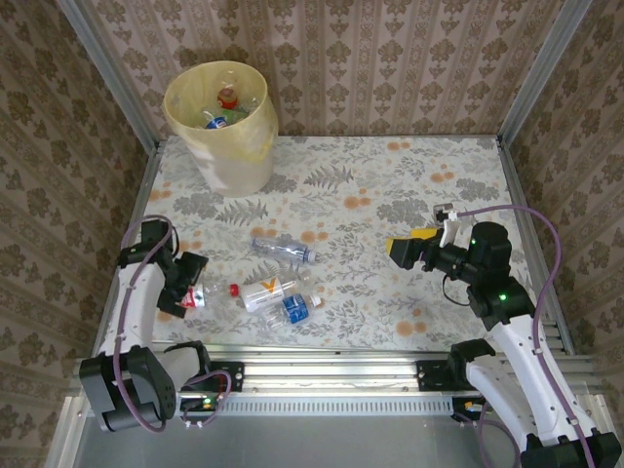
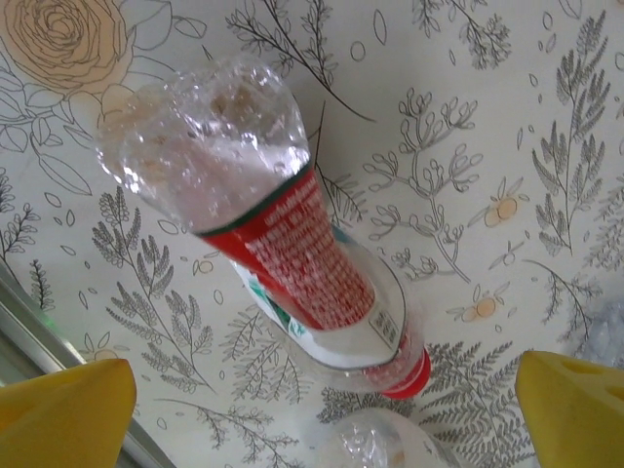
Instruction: Throw the plastic bottles in the bin
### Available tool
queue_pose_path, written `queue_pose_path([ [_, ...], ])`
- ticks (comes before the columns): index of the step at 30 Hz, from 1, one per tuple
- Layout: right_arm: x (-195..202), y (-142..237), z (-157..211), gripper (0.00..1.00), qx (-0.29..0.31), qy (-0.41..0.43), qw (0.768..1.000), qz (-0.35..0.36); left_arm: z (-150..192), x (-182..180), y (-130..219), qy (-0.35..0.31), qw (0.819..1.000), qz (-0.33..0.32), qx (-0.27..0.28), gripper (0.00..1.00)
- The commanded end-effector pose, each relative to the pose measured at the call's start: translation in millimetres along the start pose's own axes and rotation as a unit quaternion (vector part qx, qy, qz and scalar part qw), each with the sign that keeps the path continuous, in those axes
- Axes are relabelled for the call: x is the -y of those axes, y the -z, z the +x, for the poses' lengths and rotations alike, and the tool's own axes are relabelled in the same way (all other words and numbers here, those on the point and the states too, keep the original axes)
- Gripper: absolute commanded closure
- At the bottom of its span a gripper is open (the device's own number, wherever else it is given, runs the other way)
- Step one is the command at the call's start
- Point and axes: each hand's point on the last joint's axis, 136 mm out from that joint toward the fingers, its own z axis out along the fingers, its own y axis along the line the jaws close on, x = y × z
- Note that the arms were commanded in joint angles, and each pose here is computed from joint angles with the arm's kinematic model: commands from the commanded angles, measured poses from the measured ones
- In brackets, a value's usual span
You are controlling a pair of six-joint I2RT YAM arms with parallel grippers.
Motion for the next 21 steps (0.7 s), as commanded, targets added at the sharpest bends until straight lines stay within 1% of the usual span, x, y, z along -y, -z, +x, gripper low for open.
queue_pose_path([
  [1,-5.7,3.3,-10.9,0.0,0.01,0.021,1.0,0.002,-8.4,-3.1,-7.4,0.001,1.0,-0.007,0.009,0.01],
  [4,-5.4,3.4,-10.5,0.0,0.008,0.021,1.0,0.003,-10.5,-4.7,-14.4,0.007,1.0,-0.014,0.001,0.02],
  [8,-5.7,3.7,-11.0,0.0,0.009,0.021,1.0,0.003,-13.8,-1.8,-22.3,0.007,1.0,-0.011,0.001,0.06],
  [13,-4.5,3.5,-10.4,0.0,0.008,0.021,1.0,0.006,-13.2,-7.3,-32.5,0.005,1.0,-0.025,-0.007,0.12],
  [18,-4.3,3.0,-10.7,0.0,0.008,0.02,1.0,0.006,-14.9,-7.8,-38.8,-0.007,1.0,-0.022,-0.008,0.21],
  [21,-3.4,2.7,-9.8,0.0,0.007,0.02,1.0,0.007,-16.1,-6.9,-40.2,-0.009,1.0,-0.016,-0.008,0.28],
])
